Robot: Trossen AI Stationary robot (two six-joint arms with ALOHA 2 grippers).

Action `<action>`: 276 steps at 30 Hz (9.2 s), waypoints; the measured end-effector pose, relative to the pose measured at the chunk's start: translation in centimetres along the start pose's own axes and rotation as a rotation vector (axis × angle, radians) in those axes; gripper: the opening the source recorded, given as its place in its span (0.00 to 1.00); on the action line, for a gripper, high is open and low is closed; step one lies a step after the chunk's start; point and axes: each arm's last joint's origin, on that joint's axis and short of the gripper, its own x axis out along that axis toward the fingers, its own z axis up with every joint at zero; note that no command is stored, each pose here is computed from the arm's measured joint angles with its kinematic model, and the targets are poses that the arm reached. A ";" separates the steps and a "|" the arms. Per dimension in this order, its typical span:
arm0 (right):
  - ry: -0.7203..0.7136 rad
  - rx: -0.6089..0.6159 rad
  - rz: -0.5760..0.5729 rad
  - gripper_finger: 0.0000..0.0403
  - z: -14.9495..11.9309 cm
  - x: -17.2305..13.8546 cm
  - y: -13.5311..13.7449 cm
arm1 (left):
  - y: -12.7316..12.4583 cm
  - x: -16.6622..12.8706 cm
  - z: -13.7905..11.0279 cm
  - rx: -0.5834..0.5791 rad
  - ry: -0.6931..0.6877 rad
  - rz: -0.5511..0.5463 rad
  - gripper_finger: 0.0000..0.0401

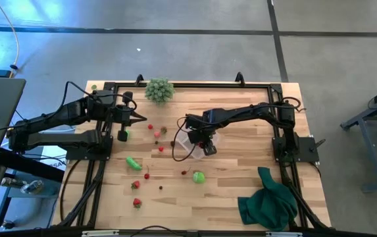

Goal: Pick and placing Produce into tupperware
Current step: Put the red strawberry into the transparent bin, then put the green cabbage into the transparent bin

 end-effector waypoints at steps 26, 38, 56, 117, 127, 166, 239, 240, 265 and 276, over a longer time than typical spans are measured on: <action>0.002 -0.087 -0.136 0.47 0.3 -0.1 -0.7 | 0.0 0.0 0.0 0.000 0.000 0.000 0.00; 0.042 -0.081 -0.182 0.48 0.9 -1.4 -0.9 | 0.0 0.0 0.0 0.000 0.000 0.000 0.00; 0.087 0.278 -0.135 0.48 2.6 -11.5 -1.3 | 0.0 0.0 0.0 0.000 0.000 -0.001 0.00; -0.129 1.697 -0.327 0.48 8.3 -1.6 17.9 | 0.0 0.0 0.0 0.000 0.000 0.000 0.00; -0.146 1.815 -0.342 0.48 8.1 -1.2 19.3 | 0.0 0.0 0.0 0.000 0.000 0.000 0.00; -0.186 1.887 -0.337 0.48 8.2 -0.4 19.8 | 0.0 0.0 0.0 0.000 0.000 0.000 0.00; -0.035 1.946 -0.403 0.82 7.9 5.8 17.5 | 0.0 0.0 0.0 0.000 0.000 0.000 0.00; -0.033 1.946 -0.404 0.82 7.9 5.8 17.5 | 0.0 0.0 0.0 0.000 0.000 0.000 0.00; -0.026 1.939 -0.407 0.68 7.8 5.9 17.6 | 0.0 0.0 0.0 0.000 0.000 0.000 0.00; -0.036 1.941 -0.402 0.59 7.9 5.9 17.5 | 0.0 0.0 0.0 0.000 0.000 0.000 0.00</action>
